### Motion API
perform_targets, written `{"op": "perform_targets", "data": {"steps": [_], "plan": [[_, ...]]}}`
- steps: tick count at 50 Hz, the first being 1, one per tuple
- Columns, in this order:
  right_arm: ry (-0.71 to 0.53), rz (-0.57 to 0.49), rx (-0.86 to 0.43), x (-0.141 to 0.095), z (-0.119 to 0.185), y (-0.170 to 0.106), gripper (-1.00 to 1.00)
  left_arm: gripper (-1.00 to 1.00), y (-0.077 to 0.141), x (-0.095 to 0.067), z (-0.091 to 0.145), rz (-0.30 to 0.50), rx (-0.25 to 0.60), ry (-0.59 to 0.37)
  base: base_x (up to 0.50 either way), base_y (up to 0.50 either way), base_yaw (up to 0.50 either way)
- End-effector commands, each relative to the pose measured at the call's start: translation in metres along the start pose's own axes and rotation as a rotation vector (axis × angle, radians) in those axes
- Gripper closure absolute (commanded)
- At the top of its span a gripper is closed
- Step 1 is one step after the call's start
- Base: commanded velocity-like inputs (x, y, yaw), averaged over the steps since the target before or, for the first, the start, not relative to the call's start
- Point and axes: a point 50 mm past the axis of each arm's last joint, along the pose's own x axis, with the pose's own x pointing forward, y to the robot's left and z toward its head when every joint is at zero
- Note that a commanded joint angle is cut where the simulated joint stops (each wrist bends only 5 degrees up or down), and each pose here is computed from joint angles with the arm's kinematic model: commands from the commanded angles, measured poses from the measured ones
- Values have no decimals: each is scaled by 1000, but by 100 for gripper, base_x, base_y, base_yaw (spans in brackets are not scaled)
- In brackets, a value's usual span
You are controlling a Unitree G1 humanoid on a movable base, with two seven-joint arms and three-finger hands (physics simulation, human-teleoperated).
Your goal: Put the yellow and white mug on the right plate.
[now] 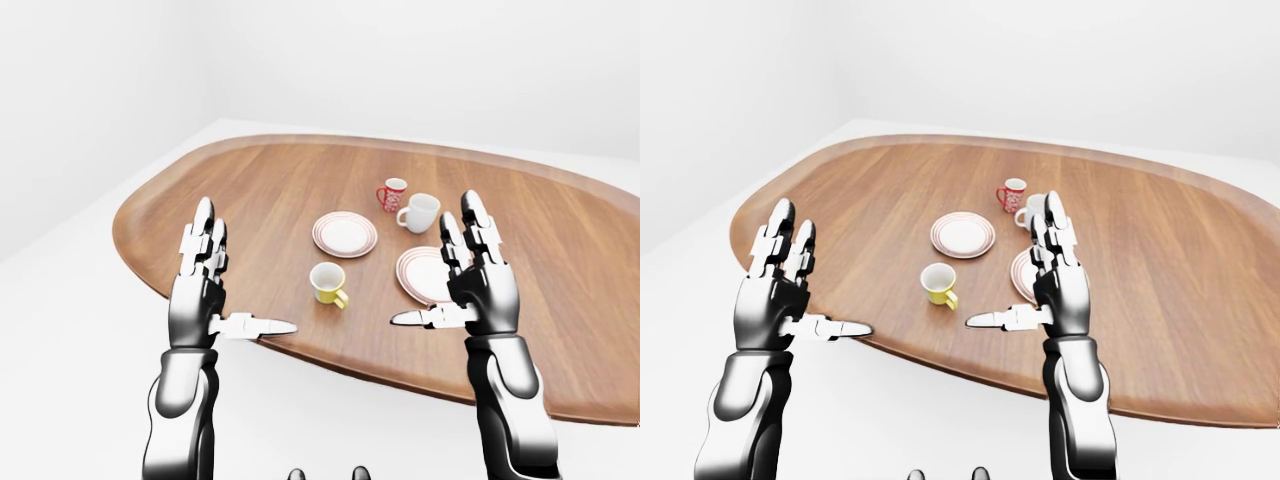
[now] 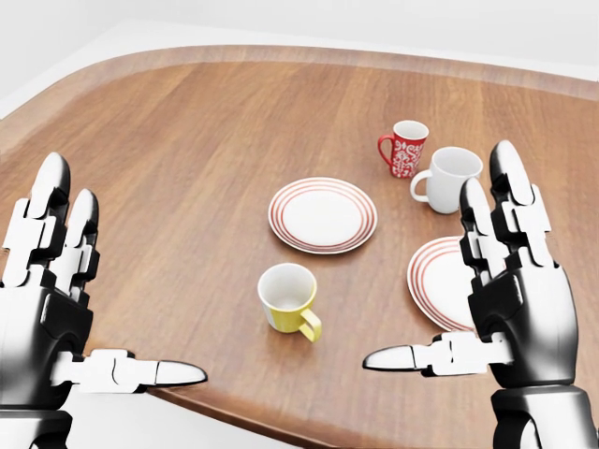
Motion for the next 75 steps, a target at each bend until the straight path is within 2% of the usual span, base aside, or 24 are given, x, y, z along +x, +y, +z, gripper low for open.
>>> {"op": "perform_targets", "data": {"steps": [1, 27, 28, 29, 40, 44, 54, 61, 75], "plan": [[11, 6, 0, -1, -2, 1, -100, -100, 0, 0, -1, -1, 0, 3, 48, 14, 0], [50, 13, -11, 0, -12, 1, -100, -100, -1, 0, 0, -5, 2, 1, 48, 14, 0], [57, 11, -48, 1, -12, 2, -100, -100, -1, 0, -1, -5, 2, 3, 48, 13, 0], [65, 38, -48, -2, -14, 5, -100, -100, -1, 0, -1, -5, 1, 4, 0, 0, 0], [125, 41, -87, 0, -28, 7, -100, -100, 1, 0, -1, -3, 3, 3, 0, 0, 0], [120, 44, -106, 6, -28, 7, -100, -100, 3, 1, -1, 4, 5, 2, 0, 0, 0], [13, 118, -193, 44, -10, 13, -100, -100, 26, 8, 12, 58, 31, -61, 0, 0, 0], [15, 138, -262, 66, -10, 11, -100, -100, 34, 9, 17, 76, 43, -84, 0, 0, 0], [59, 214, -394, 79, -20, 23, -100, -100, 43, 12, 15, 86, 66, -76, 0, 0, 0]]}}
